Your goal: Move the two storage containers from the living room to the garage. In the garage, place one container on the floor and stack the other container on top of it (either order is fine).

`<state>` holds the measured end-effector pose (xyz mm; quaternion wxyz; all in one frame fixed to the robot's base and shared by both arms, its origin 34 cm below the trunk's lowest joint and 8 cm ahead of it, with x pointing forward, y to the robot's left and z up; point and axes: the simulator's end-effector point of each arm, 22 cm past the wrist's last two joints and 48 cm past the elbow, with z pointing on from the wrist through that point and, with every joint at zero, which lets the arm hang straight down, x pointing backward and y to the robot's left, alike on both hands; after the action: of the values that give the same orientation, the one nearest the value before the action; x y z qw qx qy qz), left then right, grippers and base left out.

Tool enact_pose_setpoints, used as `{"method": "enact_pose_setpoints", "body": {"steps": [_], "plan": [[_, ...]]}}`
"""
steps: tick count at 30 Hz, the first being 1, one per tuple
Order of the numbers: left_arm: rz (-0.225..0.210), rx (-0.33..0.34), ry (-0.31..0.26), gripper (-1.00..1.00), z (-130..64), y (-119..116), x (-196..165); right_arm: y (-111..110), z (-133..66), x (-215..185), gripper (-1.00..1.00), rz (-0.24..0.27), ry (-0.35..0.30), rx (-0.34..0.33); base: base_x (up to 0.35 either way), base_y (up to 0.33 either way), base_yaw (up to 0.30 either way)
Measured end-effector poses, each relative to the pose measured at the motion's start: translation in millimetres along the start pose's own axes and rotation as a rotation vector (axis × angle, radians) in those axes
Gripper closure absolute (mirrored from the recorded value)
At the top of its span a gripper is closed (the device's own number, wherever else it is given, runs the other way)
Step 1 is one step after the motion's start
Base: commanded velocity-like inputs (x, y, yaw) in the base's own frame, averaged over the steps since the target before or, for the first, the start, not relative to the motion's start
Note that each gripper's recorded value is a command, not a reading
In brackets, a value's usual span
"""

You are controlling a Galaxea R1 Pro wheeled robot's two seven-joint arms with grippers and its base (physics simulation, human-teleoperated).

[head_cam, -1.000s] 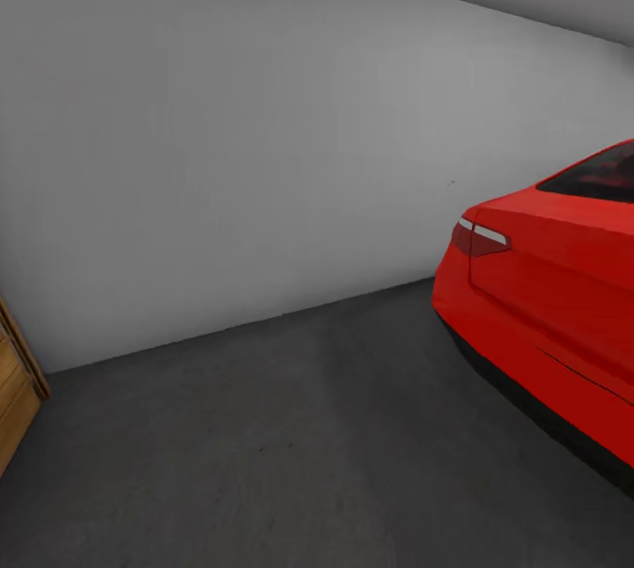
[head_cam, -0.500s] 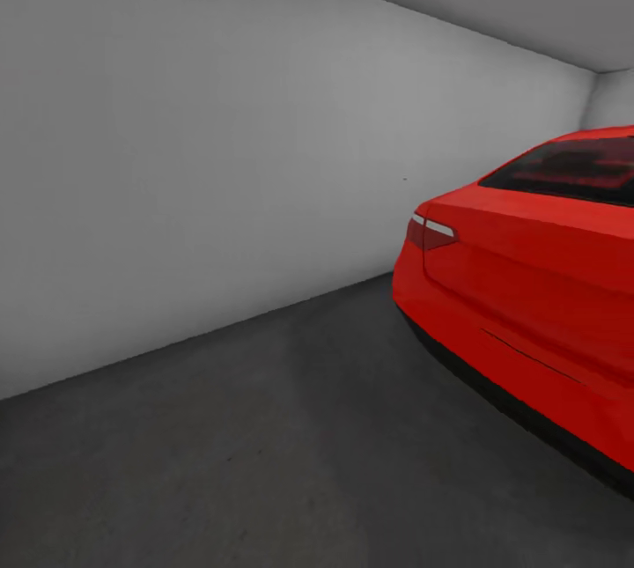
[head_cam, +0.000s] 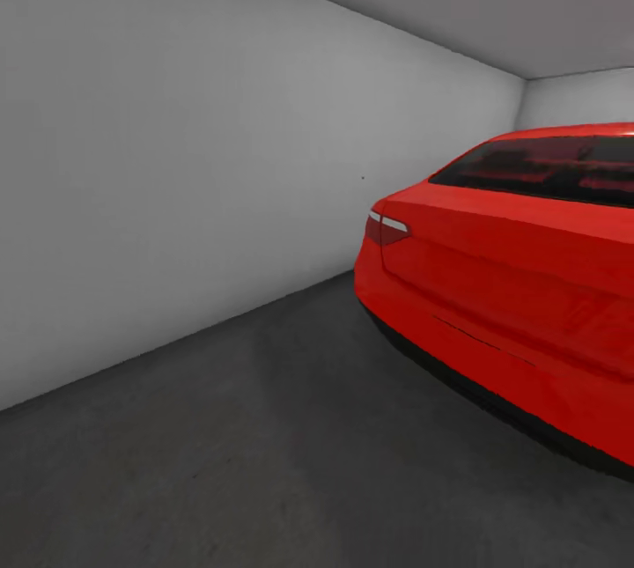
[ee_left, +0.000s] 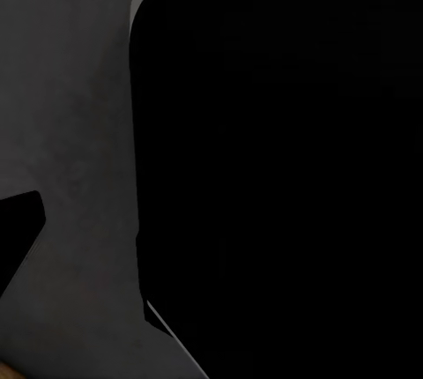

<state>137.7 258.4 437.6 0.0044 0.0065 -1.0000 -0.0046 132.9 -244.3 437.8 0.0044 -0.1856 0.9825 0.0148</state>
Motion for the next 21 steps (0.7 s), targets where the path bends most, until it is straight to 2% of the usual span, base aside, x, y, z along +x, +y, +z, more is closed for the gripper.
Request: {"method": "enact_pose_setpoints", "body": {"steps": [21], "plan": [[0.0, 0.001, 0.0, -1.0, 0.0, -0.5, 0.0, 0.2, 0.0, 0.0, -1.0, 0.0, 0.0, -0.001, 0.0, 0.0, -0.293]]}}
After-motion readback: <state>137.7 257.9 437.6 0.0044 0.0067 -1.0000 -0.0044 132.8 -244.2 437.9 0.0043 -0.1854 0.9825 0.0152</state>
